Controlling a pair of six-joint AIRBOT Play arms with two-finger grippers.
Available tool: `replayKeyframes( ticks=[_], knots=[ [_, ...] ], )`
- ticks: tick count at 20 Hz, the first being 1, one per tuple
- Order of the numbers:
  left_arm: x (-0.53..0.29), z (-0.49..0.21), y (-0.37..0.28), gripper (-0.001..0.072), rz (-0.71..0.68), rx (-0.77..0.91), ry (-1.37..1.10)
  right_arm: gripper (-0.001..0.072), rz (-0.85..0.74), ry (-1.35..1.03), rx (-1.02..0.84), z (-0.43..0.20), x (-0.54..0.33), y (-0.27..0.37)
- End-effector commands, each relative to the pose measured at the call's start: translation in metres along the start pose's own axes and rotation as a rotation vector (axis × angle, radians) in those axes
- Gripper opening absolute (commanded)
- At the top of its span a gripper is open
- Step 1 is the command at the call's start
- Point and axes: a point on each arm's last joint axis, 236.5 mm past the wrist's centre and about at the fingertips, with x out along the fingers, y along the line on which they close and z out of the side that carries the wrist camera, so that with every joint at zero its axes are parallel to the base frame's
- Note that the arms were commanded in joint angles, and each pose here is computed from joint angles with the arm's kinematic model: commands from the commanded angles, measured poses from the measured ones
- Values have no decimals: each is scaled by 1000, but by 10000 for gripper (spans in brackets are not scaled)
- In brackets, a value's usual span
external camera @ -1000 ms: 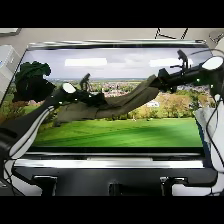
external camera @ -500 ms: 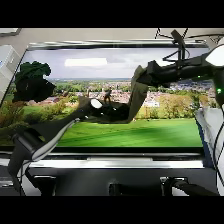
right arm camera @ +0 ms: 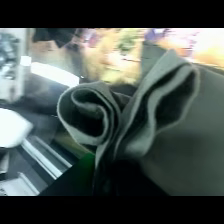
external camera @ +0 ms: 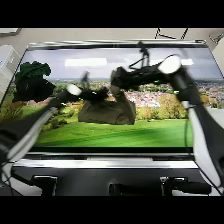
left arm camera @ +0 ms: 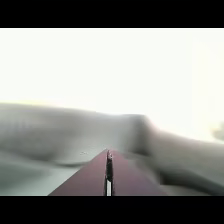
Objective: Fold the clothes and pants, and hang the long-sleeved shirts on hangers.
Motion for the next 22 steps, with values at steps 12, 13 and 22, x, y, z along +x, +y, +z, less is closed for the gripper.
replayKeyframes(
  ticks=[12,13,22],
  knots=[
    [-351,90,58,21,418,255,-458,709,169,-60,308,-19,178,-21],
    [-352,90,58,22,418,257,-459,708,143,-46,256,-3,149,-35],
    [-350,87,55,23,407,271,-447,672,-471,332,484,-77,-43,-278]
  ],
)
